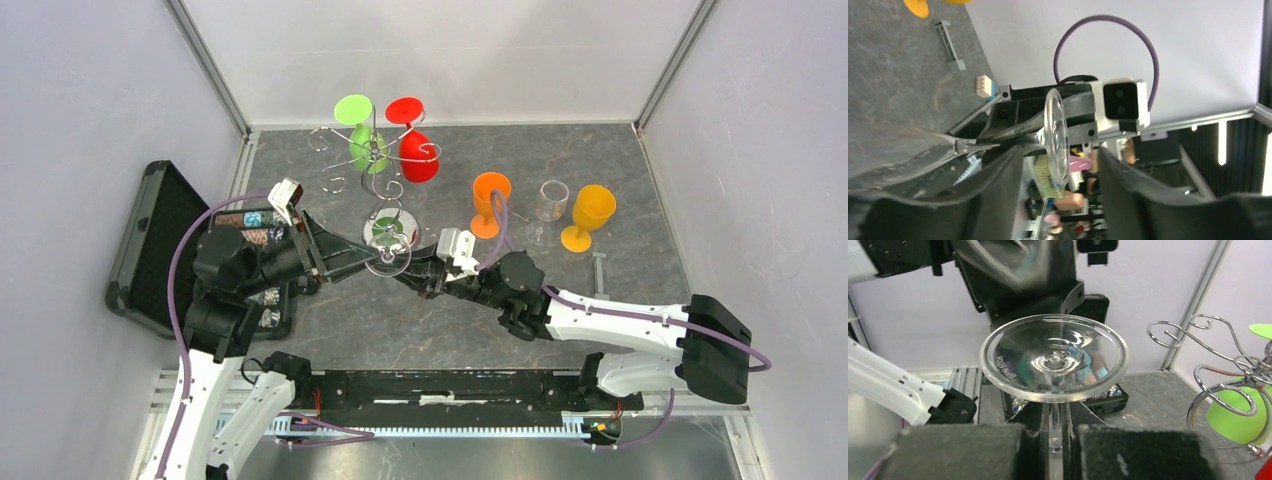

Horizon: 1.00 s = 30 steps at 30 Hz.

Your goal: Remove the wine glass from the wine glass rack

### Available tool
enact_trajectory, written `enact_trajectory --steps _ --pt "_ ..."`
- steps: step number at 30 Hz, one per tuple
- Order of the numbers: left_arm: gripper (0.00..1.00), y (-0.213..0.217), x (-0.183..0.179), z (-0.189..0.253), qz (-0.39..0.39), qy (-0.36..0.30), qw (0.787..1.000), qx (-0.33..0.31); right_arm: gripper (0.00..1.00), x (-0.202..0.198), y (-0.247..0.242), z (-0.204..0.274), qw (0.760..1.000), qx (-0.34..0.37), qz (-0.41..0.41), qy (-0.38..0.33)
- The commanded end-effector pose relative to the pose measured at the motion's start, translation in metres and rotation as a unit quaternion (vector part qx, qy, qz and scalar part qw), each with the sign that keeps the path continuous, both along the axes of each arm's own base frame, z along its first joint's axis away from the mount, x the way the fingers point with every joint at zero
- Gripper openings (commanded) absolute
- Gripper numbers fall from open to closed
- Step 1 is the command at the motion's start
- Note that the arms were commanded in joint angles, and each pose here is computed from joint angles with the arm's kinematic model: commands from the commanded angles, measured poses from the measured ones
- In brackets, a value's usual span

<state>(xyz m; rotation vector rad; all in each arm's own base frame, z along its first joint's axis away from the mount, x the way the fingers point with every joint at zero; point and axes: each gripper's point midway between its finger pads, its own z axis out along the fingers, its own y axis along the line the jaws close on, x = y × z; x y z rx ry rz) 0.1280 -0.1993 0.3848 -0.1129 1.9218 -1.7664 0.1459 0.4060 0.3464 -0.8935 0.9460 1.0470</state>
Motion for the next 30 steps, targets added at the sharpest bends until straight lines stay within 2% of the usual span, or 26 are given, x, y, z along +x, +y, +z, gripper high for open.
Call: enact_trajectory --steps 1,3,6,10,13,18,23,30 --pt "0.78 0.003 -0.008 0.018 0.005 -0.076 0.997 -0.005 0.00 0.004 -0.023 0.050 0.995 0.096 -0.029 0.012" --pt "0.90 0.006 -0.001 0.010 0.031 -0.091 0.995 0.008 0.00 0.006 -0.039 0.060 0.990 0.131 -0.048 0.025" --pt "0.95 0.009 0.008 -0.001 0.054 -0.109 0.992 0.013 0.00 0.013 -0.077 0.077 0.974 0.203 -0.089 0.050" --pt "1.00 0.010 0.017 -0.017 0.070 -0.132 0.989 0.004 0.00 0.022 -0.131 0.092 0.938 0.301 -0.138 0.104" --pt "1.00 0.006 0.024 -0.034 0.067 -0.109 0.992 -0.014 0.00 0.029 -0.163 0.096 0.903 0.368 -0.157 0.158" --pt "1.00 -0.004 0.025 -0.038 0.047 -0.106 0.992 -0.058 0.00 0.037 -0.185 0.095 0.859 0.430 -0.154 0.233" --pt "0.96 -0.011 0.021 -0.027 0.029 -0.099 0.991 -0.086 0.00 0.043 -0.190 0.089 0.836 0.448 -0.155 0.275" --pt "0.76 -0.028 0.014 -0.030 -0.005 -0.044 0.991 -0.123 0.00 0.048 -0.184 0.081 0.820 0.461 -0.144 0.308"
